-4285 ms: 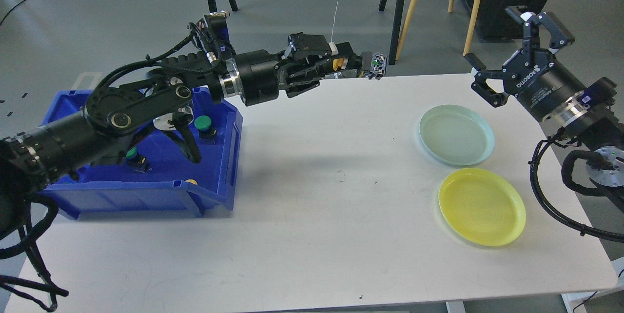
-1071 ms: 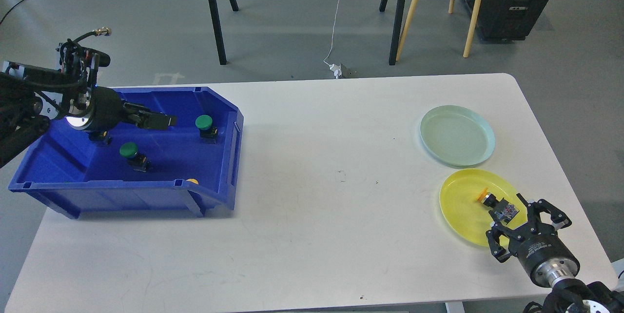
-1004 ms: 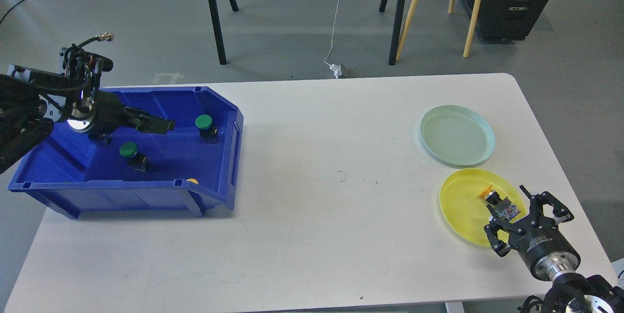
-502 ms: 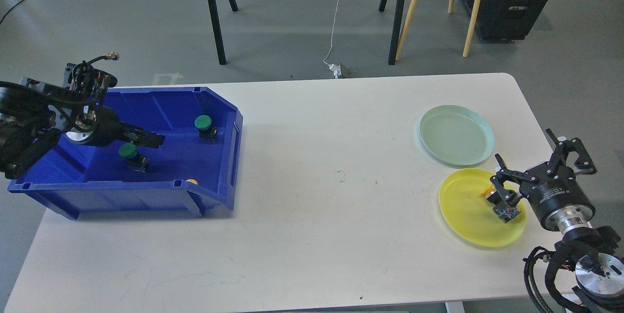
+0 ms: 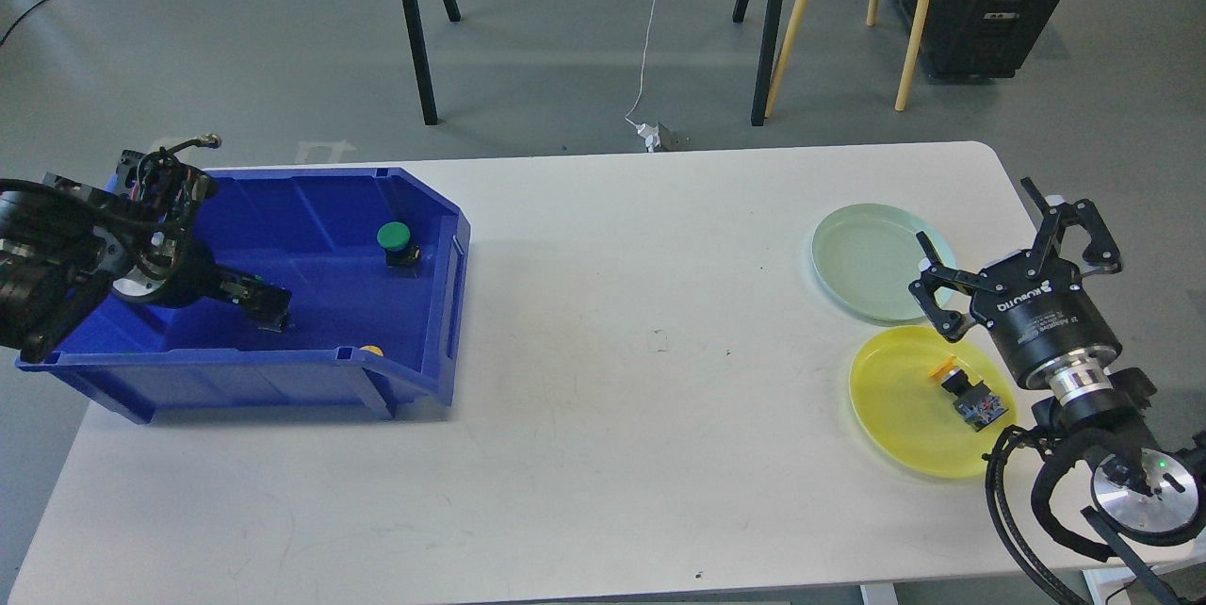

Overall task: Pass button and place on color plate
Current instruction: 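Grasp another button in the blue bin with the left gripper, then lift the second button and extend the left arm toward the center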

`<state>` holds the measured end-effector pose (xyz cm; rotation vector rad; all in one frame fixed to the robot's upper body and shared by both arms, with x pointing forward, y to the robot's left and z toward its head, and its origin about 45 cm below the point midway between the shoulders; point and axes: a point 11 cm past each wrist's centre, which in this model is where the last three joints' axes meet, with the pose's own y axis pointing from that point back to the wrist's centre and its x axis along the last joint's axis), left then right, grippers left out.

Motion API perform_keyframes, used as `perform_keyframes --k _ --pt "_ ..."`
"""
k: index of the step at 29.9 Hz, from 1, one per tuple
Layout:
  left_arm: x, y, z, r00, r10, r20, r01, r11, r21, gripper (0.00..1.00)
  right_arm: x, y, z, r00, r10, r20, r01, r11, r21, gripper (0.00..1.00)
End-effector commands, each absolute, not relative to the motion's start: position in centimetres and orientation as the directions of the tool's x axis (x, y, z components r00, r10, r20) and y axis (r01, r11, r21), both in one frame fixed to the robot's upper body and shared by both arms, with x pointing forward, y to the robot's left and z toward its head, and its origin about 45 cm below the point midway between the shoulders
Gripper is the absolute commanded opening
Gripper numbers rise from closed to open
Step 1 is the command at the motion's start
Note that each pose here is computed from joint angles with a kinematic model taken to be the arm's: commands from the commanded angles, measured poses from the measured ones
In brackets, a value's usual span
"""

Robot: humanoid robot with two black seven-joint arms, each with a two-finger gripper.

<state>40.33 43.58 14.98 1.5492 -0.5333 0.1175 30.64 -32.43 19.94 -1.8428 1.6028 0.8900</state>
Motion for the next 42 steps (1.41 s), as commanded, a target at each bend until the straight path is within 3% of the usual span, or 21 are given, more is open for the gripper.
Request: perform_keyframes --k 1,6,12,19,20,22,24,34,38,42 --pt "40.3 43.9 14.9 0.885 -0.253 0.392 -0.398 0.028 0.917 0.96 31.1 -31.7 20.1 0.095 -0.633 -0.768 -0.985 -0.173 0.020 1.00" --pt "40.3 43.9 14.9 0.885 -0.248 0.395 -0.400 0.030 0.916 0.95 30.6 -31.5 19.4 0.081 -0.626 -0.776 -0.985 -0.171 0.035 1.00" --pt "40.3 43.9 14.9 0.885 -0.238 0.400 -0.404 0.036 0.914 0.69 30.3 -31.7 19.1 0.070 -0.627 -0.775 -0.985 -0.164 0.043 1.00" --pt "40.4 44.1 15.2 0.884 -0.234 0.404 -0.408 0.032 0.912 0.59 30.2 -31.8 18.9 0.066 -0.627 -0.776 -0.985 -0.164 0.049 1.00" --pt "40.3 44.1 15.1 0.885 -0.236 0.402 -0.406 0.032 0.913 0.53 30.1 -31.8 18.9 0.063 -0.628 -0.776 -0.985 -0.162 0.051 1.00" --pt "40.2 44.3 15.1 0.886 -0.234 0.400 -0.405 0.028 0.914 0.22 30.0 -31.8 18.8 0.061 -0.628 -0.776 -0.985 -0.162 0.054 1.00" --pt "40.2 44.3 15.1 0.886 -0.235 0.400 -0.405 0.029 0.914 0.05 30.0 -31.9 18.7 0.059 -0.628 -0.776 -0.985 -0.161 0.055 1.00" --pt "42.1 42.7 17.8 0.853 -0.162 0.496 -0.481 0.122 0.868 0.01 29.9 -31.9 18.6 0.057 -0.630 -0.775 -0.985 -0.161 0.058 1.00" --pt "43.2 40.5 23.4 0.791 -0.090 0.605 -0.560 0.290 0.776 0.01 30.1 -32.1 18.9 0.067 -0.649 -0.758 -0.985 -0.165 0.055 1.00" --pt "43.4 34.5 29.6 0.715 0.073 0.696 -0.606 0.562 0.563 0.01 30.4 -32.0 19.4 0.123 -0.724 -0.679 -0.977 -0.209 0.046 1.00"
